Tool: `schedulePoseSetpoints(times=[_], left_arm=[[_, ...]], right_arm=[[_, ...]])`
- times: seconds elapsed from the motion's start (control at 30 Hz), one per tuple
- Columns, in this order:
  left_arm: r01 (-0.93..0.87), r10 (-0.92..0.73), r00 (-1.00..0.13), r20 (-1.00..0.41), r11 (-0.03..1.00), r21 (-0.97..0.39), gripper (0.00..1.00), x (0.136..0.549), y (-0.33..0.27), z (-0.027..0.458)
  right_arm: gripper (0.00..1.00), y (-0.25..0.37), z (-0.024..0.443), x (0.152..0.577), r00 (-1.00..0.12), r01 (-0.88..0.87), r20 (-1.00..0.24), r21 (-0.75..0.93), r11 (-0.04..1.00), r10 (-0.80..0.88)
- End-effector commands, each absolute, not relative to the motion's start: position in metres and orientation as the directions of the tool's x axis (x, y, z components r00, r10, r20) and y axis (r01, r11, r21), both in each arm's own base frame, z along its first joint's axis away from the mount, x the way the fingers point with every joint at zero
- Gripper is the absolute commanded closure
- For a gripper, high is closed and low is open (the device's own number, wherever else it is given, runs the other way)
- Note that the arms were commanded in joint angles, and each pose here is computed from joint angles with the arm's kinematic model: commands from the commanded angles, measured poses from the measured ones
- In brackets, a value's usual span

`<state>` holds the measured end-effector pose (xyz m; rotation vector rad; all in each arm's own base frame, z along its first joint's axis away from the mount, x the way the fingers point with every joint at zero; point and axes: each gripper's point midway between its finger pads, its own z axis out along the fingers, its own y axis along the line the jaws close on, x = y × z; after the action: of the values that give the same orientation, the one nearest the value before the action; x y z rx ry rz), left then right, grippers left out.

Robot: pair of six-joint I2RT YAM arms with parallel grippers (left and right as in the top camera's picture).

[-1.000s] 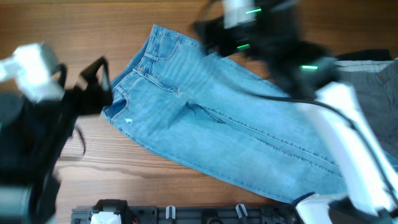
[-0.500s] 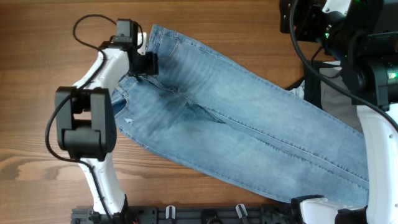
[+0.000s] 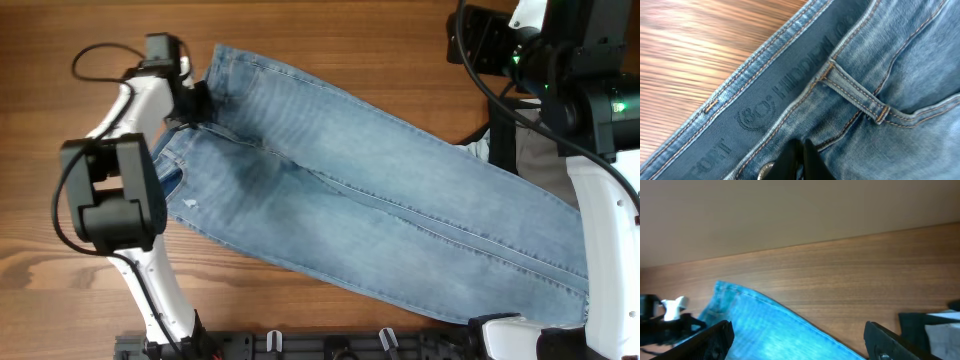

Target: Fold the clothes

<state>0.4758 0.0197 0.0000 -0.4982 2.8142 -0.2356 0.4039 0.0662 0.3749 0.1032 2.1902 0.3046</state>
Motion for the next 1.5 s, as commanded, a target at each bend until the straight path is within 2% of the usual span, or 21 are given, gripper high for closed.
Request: schedulePoseSetpoints(times=[0.0, 0.07, 0.2, 0.23, 0.33, 0.4, 0.43, 0.5, 0.6, 0.7, 0.8, 0.93, 1.07, 1.23, 1.37, 1.47], left_arm=[[-0.423, -0.422, -0.906, -0.022, 0.906, 0.022, 0.96, 0.404, 0.073, -0.076], [-0.5, -0.505, -0.863, -0.02, 0.849, 0.172, 0.96, 0.383, 0.109, -0.074], [-0.688, -0.715, -0.698, -0.02, 0.664, 0.294, 0.96, 0.336, 0.185, -0.068], [-0.742, -0.776, -0.63, -0.014, 0.596, 0.307, 0.96, 0.315, 0.213, -0.067], [-0.823, -0.862, -0.507, -0.019, 0.478, 0.306, 0.96, 0.285, 0.25, -0.061], [-0.858, -0.887, -0.462, -0.022, 0.441, 0.264, 0.96, 0.278, 0.261, -0.051], [-0.861, -0.884, -0.467, -0.031, 0.447, 0.244, 0.96, 0.281, 0.263, -0.043], [-0.824, -0.828, -0.557, -0.06, 0.542, 0.166, 0.96, 0.3, 0.257, -0.019], [-0.73, -0.715, -0.684, -0.144, 0.675, 0.112, 0.96, 0.331, 0.236, 0.025], [-0.553, -0.54, -0.813, -0.218, 0.833, -0.001, 0.95, 0.367, 0.169, 0.081], [-0.428, -0.438, -0.88, -0.183, 0.899, -0.093, 0.96, 0.377, 0.109, 0.09], [-0.29, -0.304, -0.949, -0.079, 0.945, -0.151, 0.96, 0.364, 0.035, 0.054], [-0.245, -0.254, -0.966, -0.045, 0.957, -0.155, 0.96, 0.342, 0.007, 0.011], [-0.331, -0.349, -0.93, -0.117, 0.932, -0.148, 0.96, 0.342, 0.018, -0.03], [-0.556, -0.543, -0.818, -0.189, 0.831, 0.02, 0.96, 0.337, 0.1, -0.054], [-0.733, -0.707, -0.662, -0.247, 0.68, 0.02, 0.96, 0.32, 0.18, -0.052]], right_arm=[[0.12, 0.057, 0.374, 0.407, -0.59, 0.001, -0.786, 0.23, 0.973, 0.187], [0.12, 0.057, 0.372, 0.405, -0.599, 0.004, -0.779, 0.228, 0.974, 0.185], [0.11, 0.056, 0.362, 0.4, -0.635, 0.01, -0.753, 0.218, 0.976, 0.175], [0.11, 0.055, 0.353, 0.396, -0.664, 0.008, -0.731, 0.201, 0.98, 0.155], [0.14, 0.054, 0.327, 0.387, -0.744, 0.03, -0.653, 0.185, 0.982, 0.146], [0.16, 0.054, 0.303, 0.384, -0.802, 0.067, -0.574, 0.184, 0.981, 0.163], [0.15, 0.056, 0.293, 0.384, -0.825, 0.073, -0.54, 0.186, 0.98, 0.164], [0.16, 0.065, 0.276, 0.39, -0.858, 0.049, -0.491, 0.214, 0.976, 0.151], [0.15, 0.074, 0.271, 0.402, -0.857, 0.025, -0.493, 0.25, 0.968, 0.15], [0.14, 0.088, 0.273, 0.407, -0.855, -0.062, -0.509, 0.286, 0.956, 0.097], [0.12, 0.088, 0.265, 0.407, -0.868, -0.054, -0.488, 0.285, 0.957, 0.096], [0.12, 0.092, 0.251, 0.407, -0.891, -0.05, -0.444, 0.304, 0.951, 0.095], [0.12, 0.092, 0.243, 0.41, -0.898, -0.047, -0.43, 0.304, 0.952, 0.093], [0.09, 0.093, 0.23, 0.413, -0.901, -0.047, -0.424, 0.301, 0.952, 0.09], [0.08, 0.093, 0.216, 0.412, -0.918, -0.035, -0.387, 0.298, 0.954, 0.087], [0.08, 0.095, 0.191, 0.41, -0.943, -0.021, -0.322, 0.292, 0.956, 0.078]])
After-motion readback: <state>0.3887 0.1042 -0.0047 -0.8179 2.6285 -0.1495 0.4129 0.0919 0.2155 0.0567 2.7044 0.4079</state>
